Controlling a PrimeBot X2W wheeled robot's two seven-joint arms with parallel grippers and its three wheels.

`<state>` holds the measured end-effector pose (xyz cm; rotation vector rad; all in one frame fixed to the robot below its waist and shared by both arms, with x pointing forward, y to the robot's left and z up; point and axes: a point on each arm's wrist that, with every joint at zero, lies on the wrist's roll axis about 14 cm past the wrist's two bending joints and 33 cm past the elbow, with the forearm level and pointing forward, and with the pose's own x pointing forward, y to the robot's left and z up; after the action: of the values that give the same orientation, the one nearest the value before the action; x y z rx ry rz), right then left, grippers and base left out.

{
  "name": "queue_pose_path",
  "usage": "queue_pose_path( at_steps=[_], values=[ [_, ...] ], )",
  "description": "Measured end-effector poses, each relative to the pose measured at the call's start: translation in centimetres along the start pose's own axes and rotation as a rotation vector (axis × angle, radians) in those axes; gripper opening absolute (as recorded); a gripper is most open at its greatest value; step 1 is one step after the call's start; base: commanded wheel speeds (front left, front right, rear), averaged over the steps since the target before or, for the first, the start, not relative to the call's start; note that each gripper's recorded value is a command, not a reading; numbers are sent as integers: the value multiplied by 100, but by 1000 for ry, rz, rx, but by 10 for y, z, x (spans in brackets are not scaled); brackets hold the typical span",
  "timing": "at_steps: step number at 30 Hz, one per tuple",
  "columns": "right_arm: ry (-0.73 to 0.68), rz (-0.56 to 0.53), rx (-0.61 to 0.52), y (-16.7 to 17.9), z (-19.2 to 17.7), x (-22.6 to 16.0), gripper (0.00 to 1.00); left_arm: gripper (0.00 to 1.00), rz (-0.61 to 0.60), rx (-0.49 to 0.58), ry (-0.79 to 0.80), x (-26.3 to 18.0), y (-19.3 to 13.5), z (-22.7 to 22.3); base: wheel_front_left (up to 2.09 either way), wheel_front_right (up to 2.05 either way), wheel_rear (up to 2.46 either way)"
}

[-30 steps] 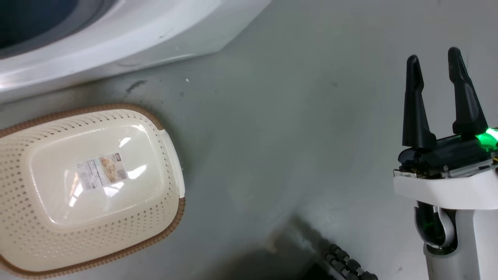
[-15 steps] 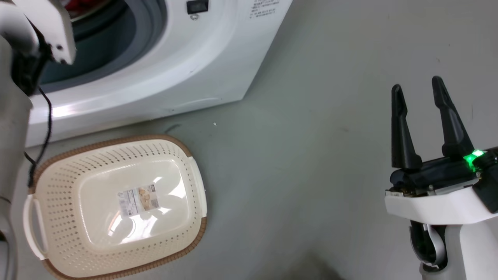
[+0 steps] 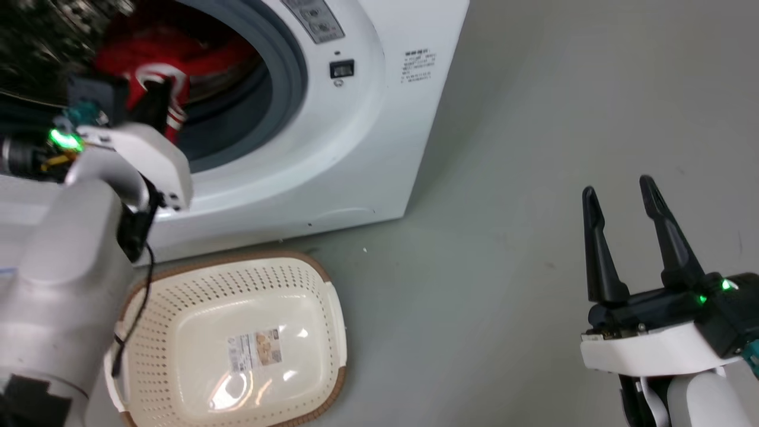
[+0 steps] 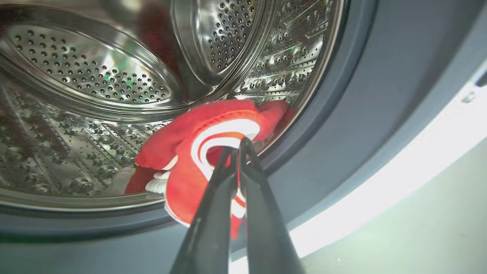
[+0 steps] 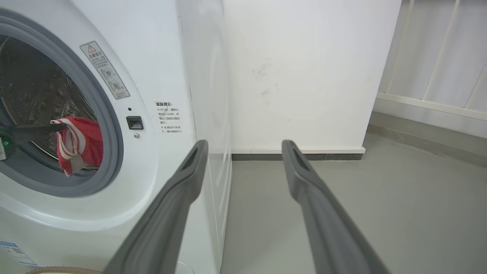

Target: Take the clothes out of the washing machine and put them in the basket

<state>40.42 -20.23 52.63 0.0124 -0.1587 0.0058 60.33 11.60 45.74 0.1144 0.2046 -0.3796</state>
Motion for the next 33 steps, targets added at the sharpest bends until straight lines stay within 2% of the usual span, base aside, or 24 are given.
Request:
queue_pose_path(
  at_steps=[9,21,33],
  values=[
    [-39,25,4,11,20,-22,100,0,50,-11,-127,-57,-10,26,0,0,0],
    [-83,57,15,23,39,-48,100,0,104,-22,-227,-134,-28,38,0,0,0],
    [-112,71,21,28,49,-62,100,0,126,-65,-223,-194,-49,13,0,0,0]
  ],
)
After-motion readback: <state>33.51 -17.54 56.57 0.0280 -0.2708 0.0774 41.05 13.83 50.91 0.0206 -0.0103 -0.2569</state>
